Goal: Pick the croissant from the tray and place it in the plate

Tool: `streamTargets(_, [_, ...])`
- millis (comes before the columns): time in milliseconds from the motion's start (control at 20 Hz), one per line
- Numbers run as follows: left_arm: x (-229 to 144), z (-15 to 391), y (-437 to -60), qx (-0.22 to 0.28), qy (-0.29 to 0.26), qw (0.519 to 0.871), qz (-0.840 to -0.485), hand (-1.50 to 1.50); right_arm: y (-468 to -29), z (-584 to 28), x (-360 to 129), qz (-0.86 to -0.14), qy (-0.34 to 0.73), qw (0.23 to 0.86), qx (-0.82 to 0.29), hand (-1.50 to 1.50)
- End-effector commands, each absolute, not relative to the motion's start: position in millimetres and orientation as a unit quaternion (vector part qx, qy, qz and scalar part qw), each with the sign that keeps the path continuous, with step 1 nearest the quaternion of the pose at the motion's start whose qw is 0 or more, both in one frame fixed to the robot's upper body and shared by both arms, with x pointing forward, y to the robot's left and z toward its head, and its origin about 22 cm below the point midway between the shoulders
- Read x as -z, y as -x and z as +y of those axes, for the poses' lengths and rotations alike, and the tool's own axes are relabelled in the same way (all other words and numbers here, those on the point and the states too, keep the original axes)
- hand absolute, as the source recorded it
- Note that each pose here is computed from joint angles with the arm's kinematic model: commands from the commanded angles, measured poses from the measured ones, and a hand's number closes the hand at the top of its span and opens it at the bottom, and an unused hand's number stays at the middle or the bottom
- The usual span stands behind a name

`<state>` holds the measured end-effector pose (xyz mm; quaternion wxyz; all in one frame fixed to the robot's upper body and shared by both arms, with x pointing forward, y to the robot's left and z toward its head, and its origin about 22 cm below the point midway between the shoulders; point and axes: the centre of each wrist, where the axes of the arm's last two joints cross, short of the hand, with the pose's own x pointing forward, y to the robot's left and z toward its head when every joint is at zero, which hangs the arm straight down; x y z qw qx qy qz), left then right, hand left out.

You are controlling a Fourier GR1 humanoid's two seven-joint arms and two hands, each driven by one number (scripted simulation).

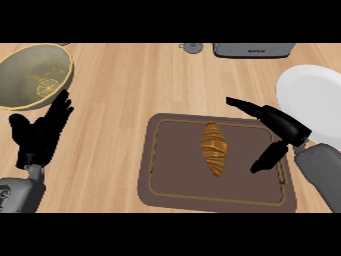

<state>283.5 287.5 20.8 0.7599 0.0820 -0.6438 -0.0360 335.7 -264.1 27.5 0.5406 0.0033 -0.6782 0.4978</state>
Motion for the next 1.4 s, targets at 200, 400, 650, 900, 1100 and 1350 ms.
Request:
streamTargets(200, [-32.5,286.7,-288.4,0.041,-0.082,0.754,-0.651,0.00,-337.9,-248.8,-20.4,-0.618,0.057,0.533,-0.575,-1.50])
streamTargets(400, [-24.8,288.1,-267.6,0.043,-0.074,0.761,-0.643,0.00,-324.0,-214.1,-28.9,-0.599,0.064,0.527,-0.599,-1.50])
streamTargets(650, [-7.3,300.4,-272.7,0.045,-0.085,0.756,-0.647,0.00,-337.5,-216.2,-29.9,-0.564,0.060,0.537,-0.624,-1.50])
streamTargets(900, [-13.8,294.8,-270.7,0.028,-0.085,0.758,-0.646,0.00,-339.6,-197.0,-18.1,-0.562,0.071,0.542,-0.621,-1.50])
streamTargets(1100, [-3.4,294.6,-275.0,0.044,-0.078,0.764,-0.638,0.00,-344.1,-181.4,-3.6,-0.548,0.086,0.537,-0.636,-1.50])
streamTargets(1350, [-14.0,276.5,-283.1,0.038,-0.080,0.758,-0.647,0.00,-365.0,-181.7,-20.8,-0.548,0.092,0.529,-0.642,-1.50])
